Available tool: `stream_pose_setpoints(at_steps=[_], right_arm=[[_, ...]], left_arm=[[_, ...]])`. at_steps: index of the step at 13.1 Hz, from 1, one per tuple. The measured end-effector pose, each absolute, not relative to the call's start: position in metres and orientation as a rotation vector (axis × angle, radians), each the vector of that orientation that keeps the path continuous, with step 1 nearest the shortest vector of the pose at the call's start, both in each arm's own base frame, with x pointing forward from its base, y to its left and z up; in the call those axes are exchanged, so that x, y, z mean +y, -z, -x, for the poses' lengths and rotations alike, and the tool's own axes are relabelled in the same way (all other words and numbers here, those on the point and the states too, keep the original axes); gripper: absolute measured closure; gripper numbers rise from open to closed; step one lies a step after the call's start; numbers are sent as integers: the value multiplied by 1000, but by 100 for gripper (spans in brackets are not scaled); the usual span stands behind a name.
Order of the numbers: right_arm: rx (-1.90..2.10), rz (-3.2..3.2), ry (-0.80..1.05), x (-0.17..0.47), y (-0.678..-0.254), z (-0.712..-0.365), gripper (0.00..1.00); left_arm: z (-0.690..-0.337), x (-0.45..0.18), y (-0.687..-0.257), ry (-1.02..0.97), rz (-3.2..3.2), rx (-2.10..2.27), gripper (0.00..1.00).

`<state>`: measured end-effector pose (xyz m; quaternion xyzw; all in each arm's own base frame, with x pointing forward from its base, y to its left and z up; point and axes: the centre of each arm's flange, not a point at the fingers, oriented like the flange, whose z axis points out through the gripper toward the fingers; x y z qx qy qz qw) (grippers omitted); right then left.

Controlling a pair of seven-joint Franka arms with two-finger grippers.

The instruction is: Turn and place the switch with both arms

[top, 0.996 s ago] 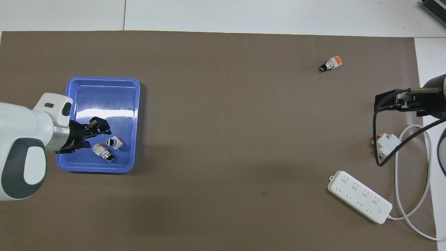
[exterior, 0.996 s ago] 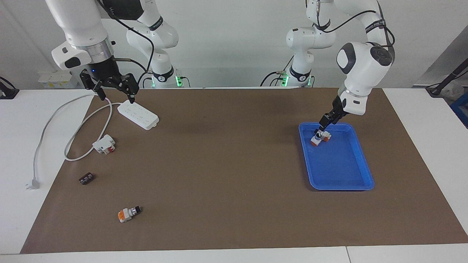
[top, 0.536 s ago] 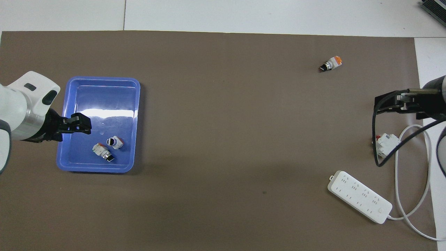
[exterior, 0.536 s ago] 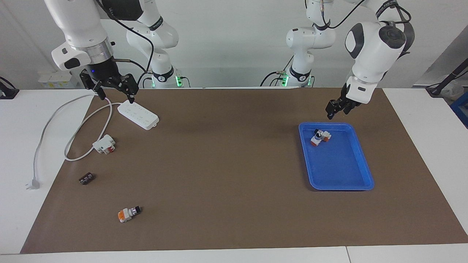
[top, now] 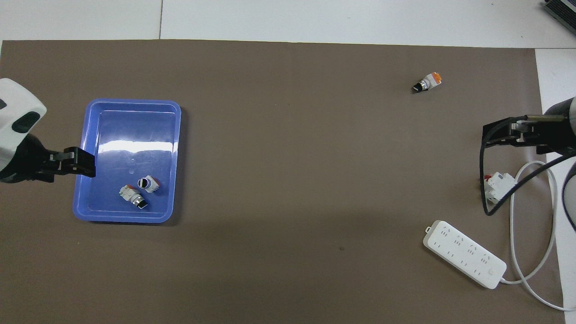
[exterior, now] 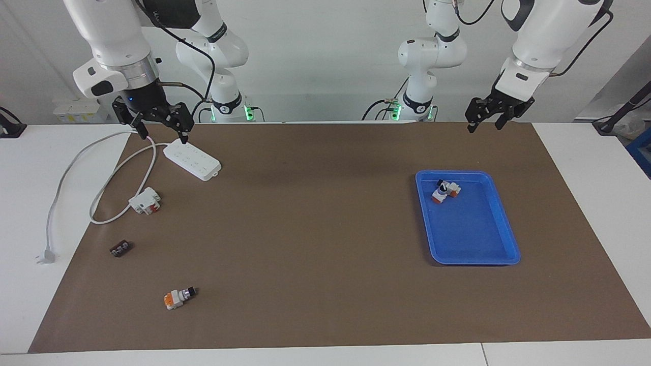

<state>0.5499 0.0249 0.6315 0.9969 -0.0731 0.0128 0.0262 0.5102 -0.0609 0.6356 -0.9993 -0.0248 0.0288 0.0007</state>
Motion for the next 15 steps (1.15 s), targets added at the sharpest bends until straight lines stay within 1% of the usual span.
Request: stream_pose_setpoints(at_steps=[1, 2, 3, 6, 10, 15], right_arm=[[-228, -3081, -39, 24, -632, -550, 0], [-229, -3080, -39, 24, -631, -550, 0], [-229, -3080, -39, 24, -631, -550, 0], [-230, -3087, -33, 24, -630, -550, 0], [-245, -3114, -17, 23, -627, -550, 0], [-193, -3119, -16, 22, -627, -550, 0]], left_arm=[[-511, -63, -637, -87, 3139, -53, 15], [-512, -65, -635, -91, 3140, -5, 4], [-514, -66, -632, -98, 3140, 50, 2], [-517, -66, -629, -101, 3140, 122, 1], [-522, -67, -633, -29, 3144, 165, 1], [-522, -69, -633, -24, 3143, 176, 1]])
